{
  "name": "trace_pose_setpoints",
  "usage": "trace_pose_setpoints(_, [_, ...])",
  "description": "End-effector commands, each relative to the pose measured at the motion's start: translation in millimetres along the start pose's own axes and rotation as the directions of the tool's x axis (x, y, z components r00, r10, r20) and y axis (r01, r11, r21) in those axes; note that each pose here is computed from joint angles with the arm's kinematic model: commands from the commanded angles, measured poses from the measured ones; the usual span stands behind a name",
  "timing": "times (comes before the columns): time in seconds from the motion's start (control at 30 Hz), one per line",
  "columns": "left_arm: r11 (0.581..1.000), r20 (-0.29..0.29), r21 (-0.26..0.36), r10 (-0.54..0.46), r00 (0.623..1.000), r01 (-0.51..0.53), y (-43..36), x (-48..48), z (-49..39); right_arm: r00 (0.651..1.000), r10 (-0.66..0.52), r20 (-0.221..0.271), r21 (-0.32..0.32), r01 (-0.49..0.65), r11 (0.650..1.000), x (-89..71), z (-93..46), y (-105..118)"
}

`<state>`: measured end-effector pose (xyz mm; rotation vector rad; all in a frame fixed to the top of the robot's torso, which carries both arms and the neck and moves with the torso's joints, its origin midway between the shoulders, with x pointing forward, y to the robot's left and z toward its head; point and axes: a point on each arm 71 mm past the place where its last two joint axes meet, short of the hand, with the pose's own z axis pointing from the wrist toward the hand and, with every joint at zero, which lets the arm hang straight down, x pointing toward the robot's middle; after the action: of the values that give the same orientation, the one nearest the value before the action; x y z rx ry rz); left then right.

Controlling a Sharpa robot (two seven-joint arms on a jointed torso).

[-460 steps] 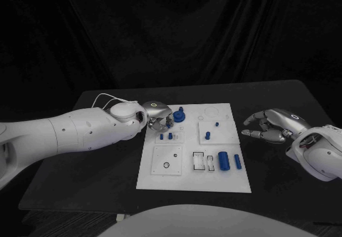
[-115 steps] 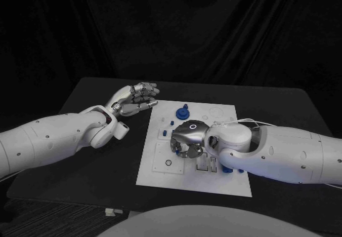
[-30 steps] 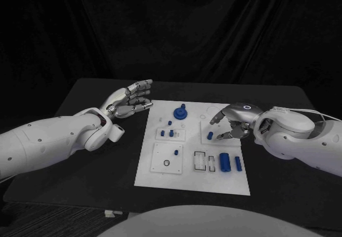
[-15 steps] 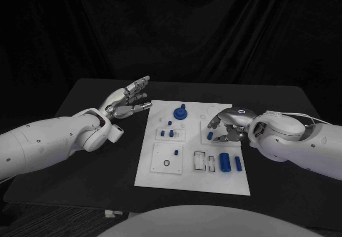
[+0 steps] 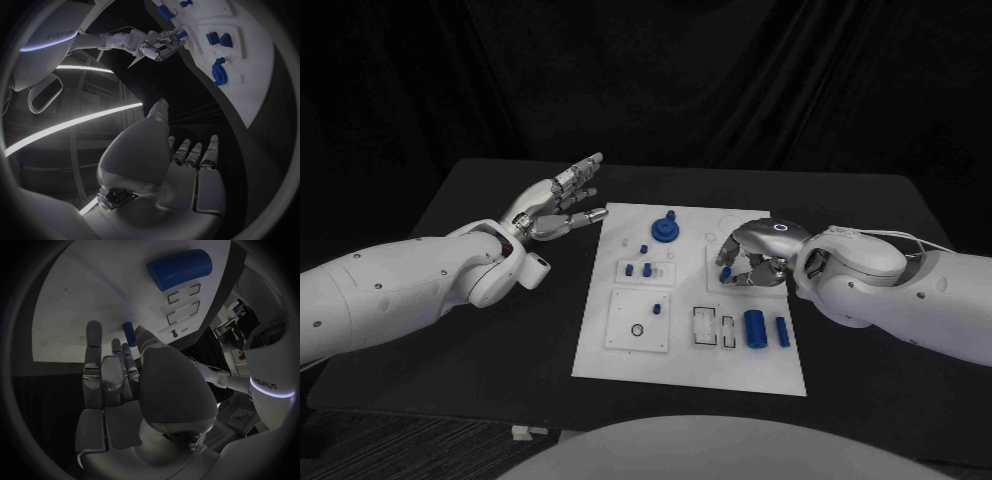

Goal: Assemble the parts on the task board

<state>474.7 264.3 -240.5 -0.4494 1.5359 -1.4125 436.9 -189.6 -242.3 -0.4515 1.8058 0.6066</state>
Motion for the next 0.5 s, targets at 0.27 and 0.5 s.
trace_pose_setpoints(0.27, [1.0,-0.013,0.016,-0.019,1.0,0.019,-0.9,2.2,0.2,1.0,0.002,0.008,-0.011,-0.002,1.0,1.7,0.5,1.5])
trace_pose_setpoints(0.5, [1.0,-0.015,0.013,-0.021,1.0,0.021,-0.7,2.7,0.2,1.0,0.004,0.017,-0.016,-0.003,1.0,1.1,0.5,2.5])
